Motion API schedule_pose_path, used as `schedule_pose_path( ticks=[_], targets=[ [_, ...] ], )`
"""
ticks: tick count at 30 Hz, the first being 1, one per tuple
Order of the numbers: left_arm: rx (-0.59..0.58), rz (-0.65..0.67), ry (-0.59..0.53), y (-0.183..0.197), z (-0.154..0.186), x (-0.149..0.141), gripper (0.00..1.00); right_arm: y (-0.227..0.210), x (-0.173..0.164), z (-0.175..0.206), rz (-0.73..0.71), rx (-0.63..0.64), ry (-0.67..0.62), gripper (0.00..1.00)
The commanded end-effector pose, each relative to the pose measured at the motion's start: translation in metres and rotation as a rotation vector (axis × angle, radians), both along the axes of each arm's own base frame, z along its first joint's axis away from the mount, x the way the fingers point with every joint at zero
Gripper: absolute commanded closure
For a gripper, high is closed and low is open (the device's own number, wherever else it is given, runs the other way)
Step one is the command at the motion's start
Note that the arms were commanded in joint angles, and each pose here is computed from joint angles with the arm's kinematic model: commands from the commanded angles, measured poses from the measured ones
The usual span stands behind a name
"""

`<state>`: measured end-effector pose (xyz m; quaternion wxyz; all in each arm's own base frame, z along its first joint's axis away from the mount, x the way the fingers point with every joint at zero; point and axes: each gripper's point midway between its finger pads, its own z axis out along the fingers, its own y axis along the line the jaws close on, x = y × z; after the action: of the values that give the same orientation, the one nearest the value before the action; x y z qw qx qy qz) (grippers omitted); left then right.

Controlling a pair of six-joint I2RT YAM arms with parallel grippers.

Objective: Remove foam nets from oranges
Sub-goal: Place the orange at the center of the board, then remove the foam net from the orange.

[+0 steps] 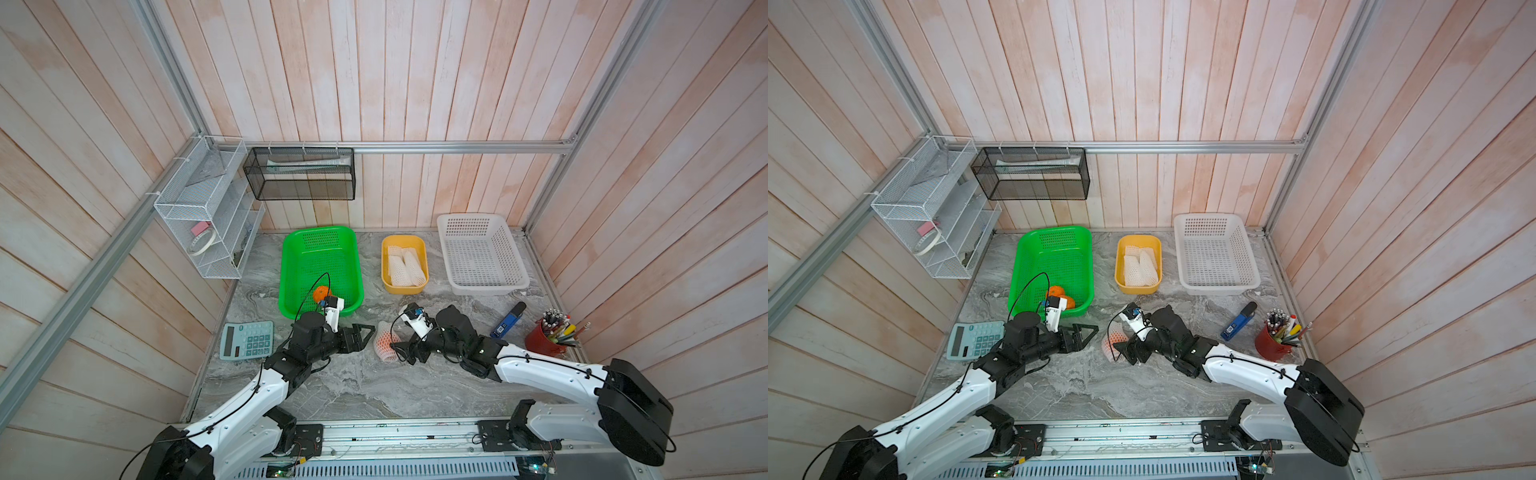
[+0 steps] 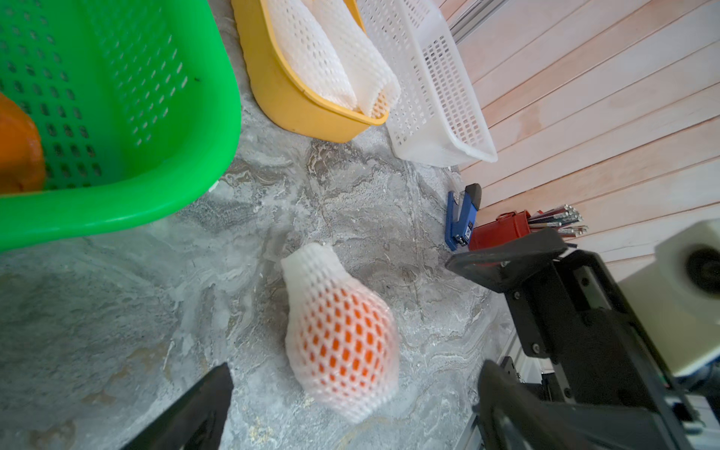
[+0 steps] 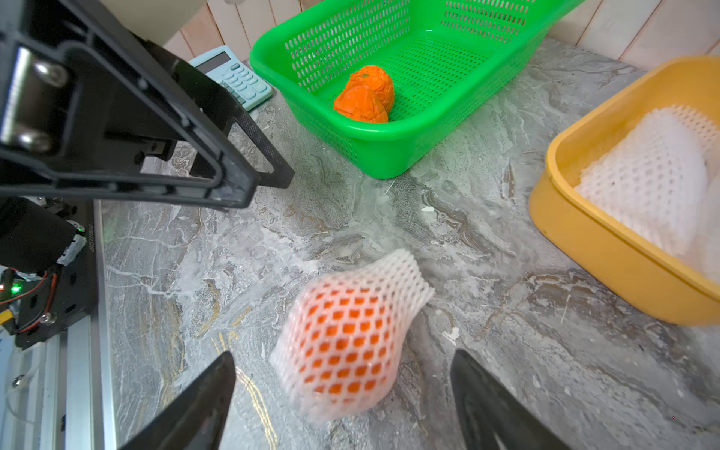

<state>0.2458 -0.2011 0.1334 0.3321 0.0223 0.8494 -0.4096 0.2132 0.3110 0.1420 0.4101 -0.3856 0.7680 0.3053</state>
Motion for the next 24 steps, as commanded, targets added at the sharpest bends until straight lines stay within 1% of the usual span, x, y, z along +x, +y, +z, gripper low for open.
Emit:
schedule_pose_path(
  ticks=[1,4,8,12,16,21,24],
  targets=[
    [-0.027,0.053,0.028,0.002,-0.007,0.004,0.00,-0.012,0.001,-0.003,-0.051,0.020,0.070,0.14],
    [-0.034,0.045,0.048,-0.005,-0.012,0.005,0.00,-0.018,-0.004,-0.005,-0.047,0.038,0.091,0.14],
    [-0.041,0.053,0.059,-0.011,-0.017,0.011,0.00,-0.025,-0.008,-0.015,-0.049,0.032,0.109,0.14],
    [-0.038,0.080,0.087,-0.015,-0.024,0.022,0.00,-0.025,-0.015,-0.020,-0.024,0.039,0.134,0.13],
    [-0.048,0.073,0.096,-0.027,-0.024,0.033,0.00,-0.026,-0.019,-0.023,-0.020,0.060,0.141,0.14],
    [-0.007,0.043,0.113,-0.038,-0.029,0.044,0.02,-0.030,-0.022,-0.026,-0.022,0.059,0.140,0.14],
    [0.039,0.029,0.139,-0.040,-0.040,0.047,0.03,-0.033,-0.025,-0.027,-0.020,0.060,0.135,0.14]
  ],
)
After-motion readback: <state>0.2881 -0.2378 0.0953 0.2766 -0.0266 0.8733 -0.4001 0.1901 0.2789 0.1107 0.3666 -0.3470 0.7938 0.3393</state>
